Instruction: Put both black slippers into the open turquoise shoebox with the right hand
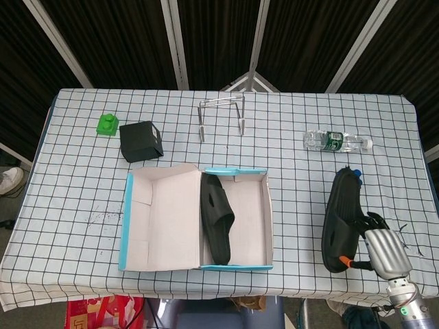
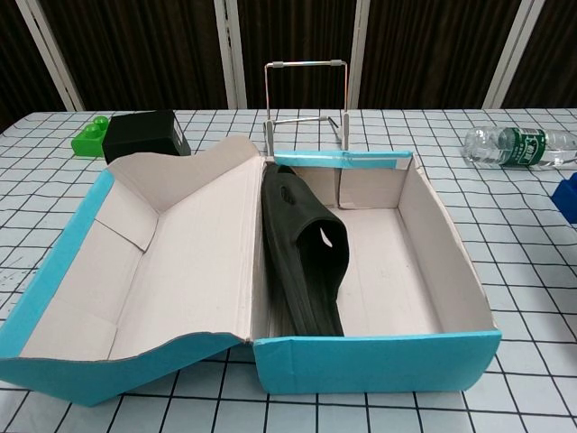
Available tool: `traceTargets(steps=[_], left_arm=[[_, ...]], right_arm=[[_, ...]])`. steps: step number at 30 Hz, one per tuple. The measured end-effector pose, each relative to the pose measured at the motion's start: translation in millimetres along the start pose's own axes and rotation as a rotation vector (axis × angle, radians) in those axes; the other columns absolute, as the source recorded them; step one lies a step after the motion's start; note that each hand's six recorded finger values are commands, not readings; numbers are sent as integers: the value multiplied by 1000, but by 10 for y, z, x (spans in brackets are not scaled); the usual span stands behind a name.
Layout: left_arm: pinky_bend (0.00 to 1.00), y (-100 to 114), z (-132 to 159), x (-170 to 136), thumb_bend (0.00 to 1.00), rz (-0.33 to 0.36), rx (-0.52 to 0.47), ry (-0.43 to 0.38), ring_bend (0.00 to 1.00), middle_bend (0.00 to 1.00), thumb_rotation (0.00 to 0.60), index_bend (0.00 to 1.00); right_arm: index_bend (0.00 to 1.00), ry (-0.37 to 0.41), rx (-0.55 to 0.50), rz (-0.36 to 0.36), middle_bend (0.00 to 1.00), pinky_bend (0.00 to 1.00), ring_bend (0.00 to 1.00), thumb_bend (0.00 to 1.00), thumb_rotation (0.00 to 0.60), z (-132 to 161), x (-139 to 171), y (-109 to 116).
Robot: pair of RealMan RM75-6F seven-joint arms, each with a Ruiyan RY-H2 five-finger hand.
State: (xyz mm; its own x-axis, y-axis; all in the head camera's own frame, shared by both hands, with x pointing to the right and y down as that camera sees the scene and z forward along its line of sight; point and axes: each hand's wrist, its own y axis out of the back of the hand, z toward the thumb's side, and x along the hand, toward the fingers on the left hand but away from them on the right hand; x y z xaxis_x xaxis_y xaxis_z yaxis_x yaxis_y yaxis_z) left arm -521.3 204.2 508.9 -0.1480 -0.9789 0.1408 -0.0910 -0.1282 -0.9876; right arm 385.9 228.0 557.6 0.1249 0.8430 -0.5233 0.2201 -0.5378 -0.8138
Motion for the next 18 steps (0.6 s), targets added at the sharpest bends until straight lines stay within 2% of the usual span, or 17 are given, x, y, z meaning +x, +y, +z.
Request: traceTargets(steps=[7,14,18], left_arm=[[97,1,-7,4,643,0,-3,2,28,54,600,236],[97,13,-26,6,643,2,-6,7,28,54,600,236],[97,11,-35,12,643,1,-7,9,28,54,600,236]], right_arm=[[615,89,-59,13,420,211,283,707,600,412,-273,366],[637,168,-33,39,420,342,318,710,600,819,-608,455],[638,186,-62,58,420,352,323,712,600,1005,-776,426]])
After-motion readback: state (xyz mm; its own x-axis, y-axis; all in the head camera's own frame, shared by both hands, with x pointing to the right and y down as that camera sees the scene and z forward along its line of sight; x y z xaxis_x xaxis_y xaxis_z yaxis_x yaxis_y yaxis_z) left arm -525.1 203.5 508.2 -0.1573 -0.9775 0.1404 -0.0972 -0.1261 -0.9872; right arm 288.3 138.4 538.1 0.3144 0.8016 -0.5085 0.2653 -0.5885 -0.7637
